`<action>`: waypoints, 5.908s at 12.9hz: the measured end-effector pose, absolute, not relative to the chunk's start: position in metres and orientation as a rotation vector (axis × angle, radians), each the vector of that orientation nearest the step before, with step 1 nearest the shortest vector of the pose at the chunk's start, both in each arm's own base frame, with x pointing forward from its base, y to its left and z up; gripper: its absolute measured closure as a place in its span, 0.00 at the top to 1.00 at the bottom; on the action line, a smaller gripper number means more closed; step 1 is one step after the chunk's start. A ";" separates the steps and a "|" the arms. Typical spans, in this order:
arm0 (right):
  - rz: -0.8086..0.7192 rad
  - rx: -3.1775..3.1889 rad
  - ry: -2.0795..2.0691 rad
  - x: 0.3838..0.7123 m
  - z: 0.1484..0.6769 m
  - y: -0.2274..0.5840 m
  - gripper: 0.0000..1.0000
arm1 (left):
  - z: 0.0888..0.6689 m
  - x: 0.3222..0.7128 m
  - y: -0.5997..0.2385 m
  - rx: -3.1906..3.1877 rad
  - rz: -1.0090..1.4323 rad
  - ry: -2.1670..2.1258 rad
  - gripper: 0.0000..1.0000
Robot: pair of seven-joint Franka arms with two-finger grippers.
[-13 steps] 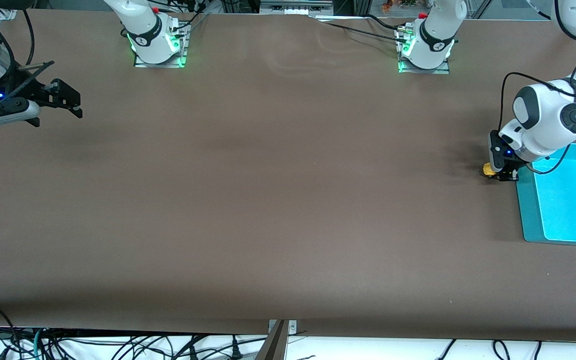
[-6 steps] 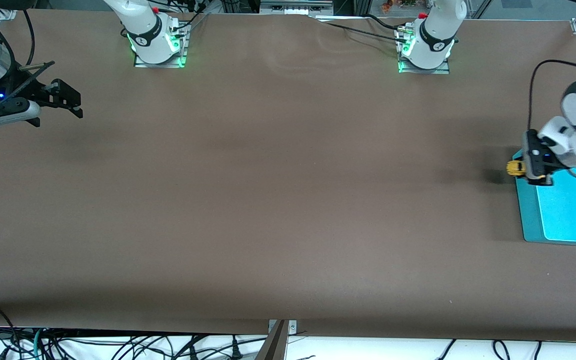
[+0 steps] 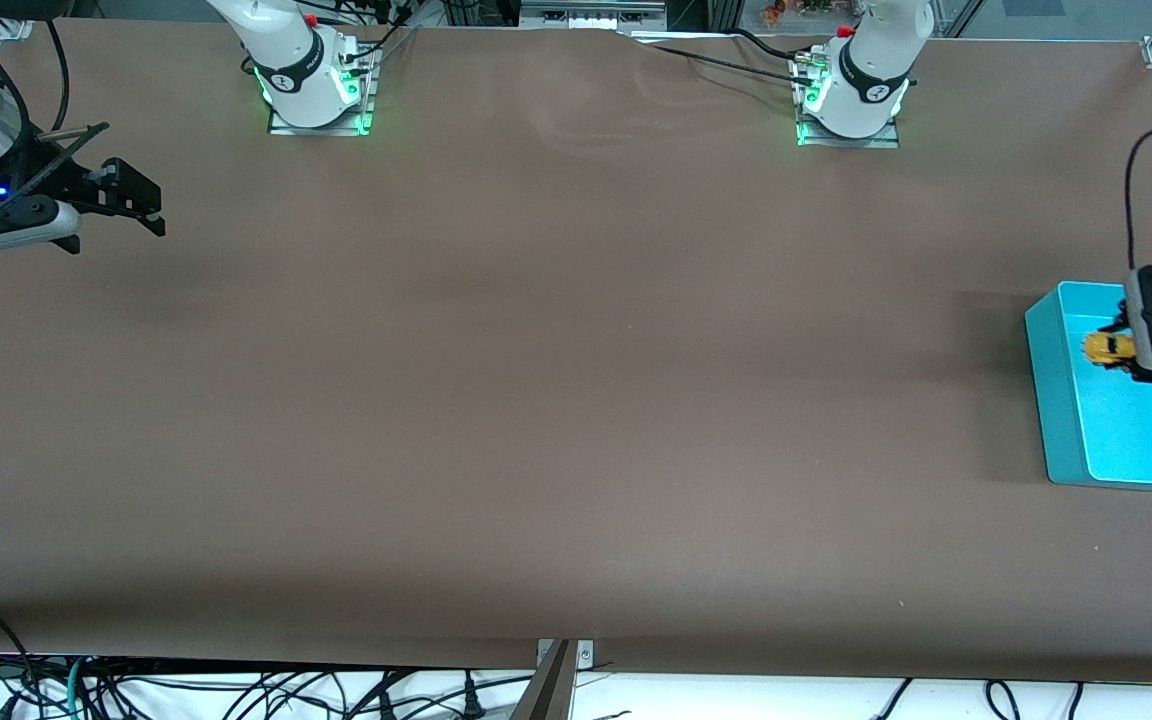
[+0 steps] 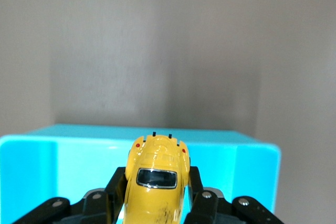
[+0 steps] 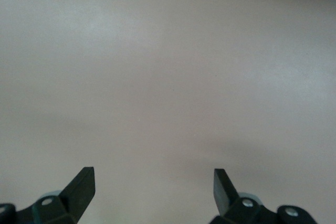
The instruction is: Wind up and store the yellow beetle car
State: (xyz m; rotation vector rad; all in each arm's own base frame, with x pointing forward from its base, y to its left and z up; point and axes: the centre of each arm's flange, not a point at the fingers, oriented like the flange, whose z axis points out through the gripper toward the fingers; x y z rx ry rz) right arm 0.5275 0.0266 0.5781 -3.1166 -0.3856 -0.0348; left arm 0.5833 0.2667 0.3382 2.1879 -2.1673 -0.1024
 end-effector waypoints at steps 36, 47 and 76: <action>-0.059 -3.119 -0.396 0.523 0.587 0.032 1.00 | 0.399 0.656 0.178 2.631 -0.016 -1.513 1.00; -0.080 -3.118 -0.391 0.525 0.596 0.030 1.00 | 0.513 0.642 -0.019 3.008 -0.012 -0.319 1.00; 0.062 -3.110 -0.356 0.515 0.592 0.016 1.00 | 0.540 0.582 0.027 3.097 -0.151 0.009 1.00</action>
